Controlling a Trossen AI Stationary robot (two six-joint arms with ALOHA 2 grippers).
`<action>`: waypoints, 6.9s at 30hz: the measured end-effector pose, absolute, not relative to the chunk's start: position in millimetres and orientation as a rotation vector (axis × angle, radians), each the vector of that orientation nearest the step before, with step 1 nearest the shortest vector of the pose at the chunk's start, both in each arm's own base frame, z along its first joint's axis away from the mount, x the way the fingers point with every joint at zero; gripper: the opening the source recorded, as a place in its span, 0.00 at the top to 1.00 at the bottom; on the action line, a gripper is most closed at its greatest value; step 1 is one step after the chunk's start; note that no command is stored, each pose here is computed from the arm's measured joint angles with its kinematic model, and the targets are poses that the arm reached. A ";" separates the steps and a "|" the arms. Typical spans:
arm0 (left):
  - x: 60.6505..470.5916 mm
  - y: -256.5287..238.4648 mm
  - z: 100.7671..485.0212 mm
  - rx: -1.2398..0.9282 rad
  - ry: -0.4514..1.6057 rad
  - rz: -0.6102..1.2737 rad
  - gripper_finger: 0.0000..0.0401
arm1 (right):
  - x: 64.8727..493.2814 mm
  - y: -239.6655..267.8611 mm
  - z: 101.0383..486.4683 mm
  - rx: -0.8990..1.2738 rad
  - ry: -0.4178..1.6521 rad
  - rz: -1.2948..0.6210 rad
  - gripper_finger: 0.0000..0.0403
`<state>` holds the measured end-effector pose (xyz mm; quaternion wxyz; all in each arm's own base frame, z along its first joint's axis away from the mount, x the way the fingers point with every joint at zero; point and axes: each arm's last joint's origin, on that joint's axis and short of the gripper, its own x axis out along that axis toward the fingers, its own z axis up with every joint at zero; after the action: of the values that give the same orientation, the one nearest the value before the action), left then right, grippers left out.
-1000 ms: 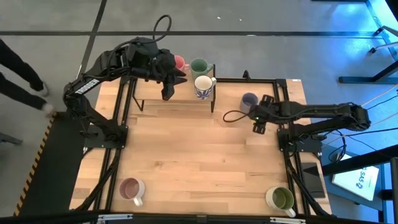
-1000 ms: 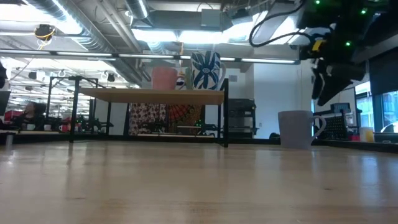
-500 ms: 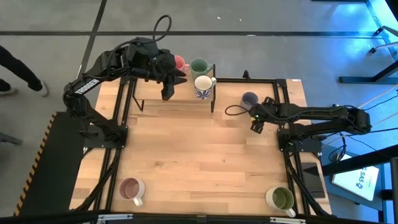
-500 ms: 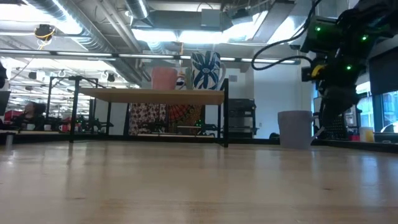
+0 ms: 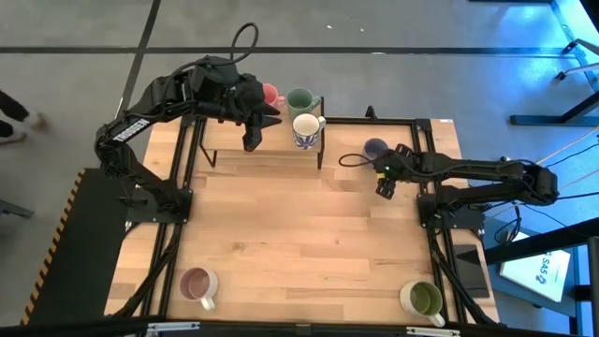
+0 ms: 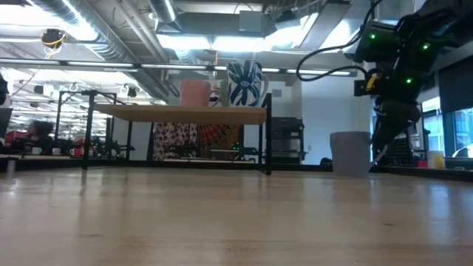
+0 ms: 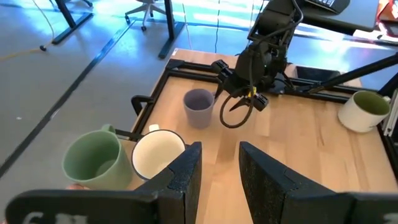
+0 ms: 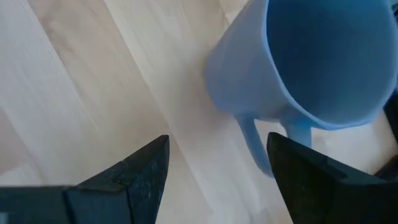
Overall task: Place coffee mugs
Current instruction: Put the blue mug on the shelf
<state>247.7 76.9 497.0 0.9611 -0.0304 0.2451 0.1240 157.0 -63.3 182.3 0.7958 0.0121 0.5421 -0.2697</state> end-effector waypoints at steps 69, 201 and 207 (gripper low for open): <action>246.0 76.5 493.6 0.020 0.546 0.225 0.75 | 152.0 -73.2 214.0 -0.152 1.299 -0.589 0.35; 340.0 -33.0 424.0 0.353 0.788 -0.214 0.43 | 272.6 68.1 363.4 -0.603 0.945 0.143 0.95; 345.6 -46.5 416.7 0.502 0.787 -0.310 0.42 | 273.4 68.7 363.8 -0.635 0.932 0.174 0.96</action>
<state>345.6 -46.5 416.7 0.8814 0.2409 0.3780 -0.1487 273.4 68.7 363.8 0.8415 -0.3006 0.4412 0.0823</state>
